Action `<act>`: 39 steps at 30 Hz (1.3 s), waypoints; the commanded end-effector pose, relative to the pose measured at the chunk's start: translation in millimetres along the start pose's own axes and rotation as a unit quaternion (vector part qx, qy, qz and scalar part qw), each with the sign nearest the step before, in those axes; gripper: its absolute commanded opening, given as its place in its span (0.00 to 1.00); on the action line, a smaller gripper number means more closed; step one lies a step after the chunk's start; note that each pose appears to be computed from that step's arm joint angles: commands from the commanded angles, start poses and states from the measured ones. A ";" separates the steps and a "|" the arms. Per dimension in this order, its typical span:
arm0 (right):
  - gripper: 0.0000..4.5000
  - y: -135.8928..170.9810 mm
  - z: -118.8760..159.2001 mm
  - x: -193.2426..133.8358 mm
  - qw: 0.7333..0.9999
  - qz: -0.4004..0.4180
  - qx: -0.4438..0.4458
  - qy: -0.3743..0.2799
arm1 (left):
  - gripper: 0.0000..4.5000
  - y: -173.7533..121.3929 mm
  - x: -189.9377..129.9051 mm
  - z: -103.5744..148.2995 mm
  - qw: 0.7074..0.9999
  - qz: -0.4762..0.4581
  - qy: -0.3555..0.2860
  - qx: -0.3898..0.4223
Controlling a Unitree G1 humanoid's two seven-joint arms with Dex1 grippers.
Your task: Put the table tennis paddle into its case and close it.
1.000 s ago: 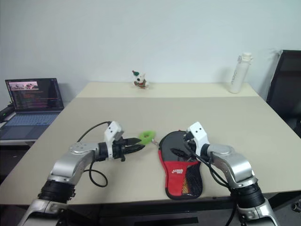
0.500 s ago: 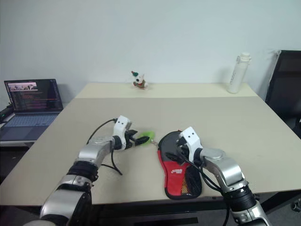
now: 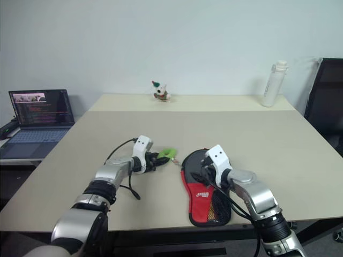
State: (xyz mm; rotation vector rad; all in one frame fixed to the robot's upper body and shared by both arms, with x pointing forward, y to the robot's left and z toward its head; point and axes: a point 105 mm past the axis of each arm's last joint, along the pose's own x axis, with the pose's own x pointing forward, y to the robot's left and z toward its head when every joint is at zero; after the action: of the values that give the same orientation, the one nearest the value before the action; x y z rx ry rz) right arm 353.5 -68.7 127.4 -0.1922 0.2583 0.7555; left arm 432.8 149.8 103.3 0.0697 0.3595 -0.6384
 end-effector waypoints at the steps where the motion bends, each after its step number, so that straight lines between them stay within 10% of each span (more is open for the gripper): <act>1: 1.00 2.0 16.1 3.4 1.000 0.003 -0.011 -0.025 | 0.23 -8.1 2.0 -5.8 1.000 -0.017 0.006 -0.008; 5: 1.00 7.7 11.8 14.0 1.000 0.015 -0.003 -0.015 | 0.01 -7.2 0.0 -4.8 1.000 -0.011 0.001 -0.012; 27: 1.00 33.6 -60.2 25.0 0.993 0.054 0.035 0.099 | 0.01 33.5 6.1 61.4 0.983 0.170 -0.033 0.066; 39: 1.00 50.7 -71.4 20.2 0.989 0.065 0.045 0.126 | 0.01 4.0 29.4 96.2 0.967 0.195 -0.047 0.155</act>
State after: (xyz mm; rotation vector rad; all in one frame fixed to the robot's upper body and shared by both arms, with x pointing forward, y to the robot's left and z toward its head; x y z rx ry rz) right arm 335.5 -35.1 89.3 -0.1957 0.3689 0.8489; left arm 477.0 124.5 138.4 0.3384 0.2841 -0.3271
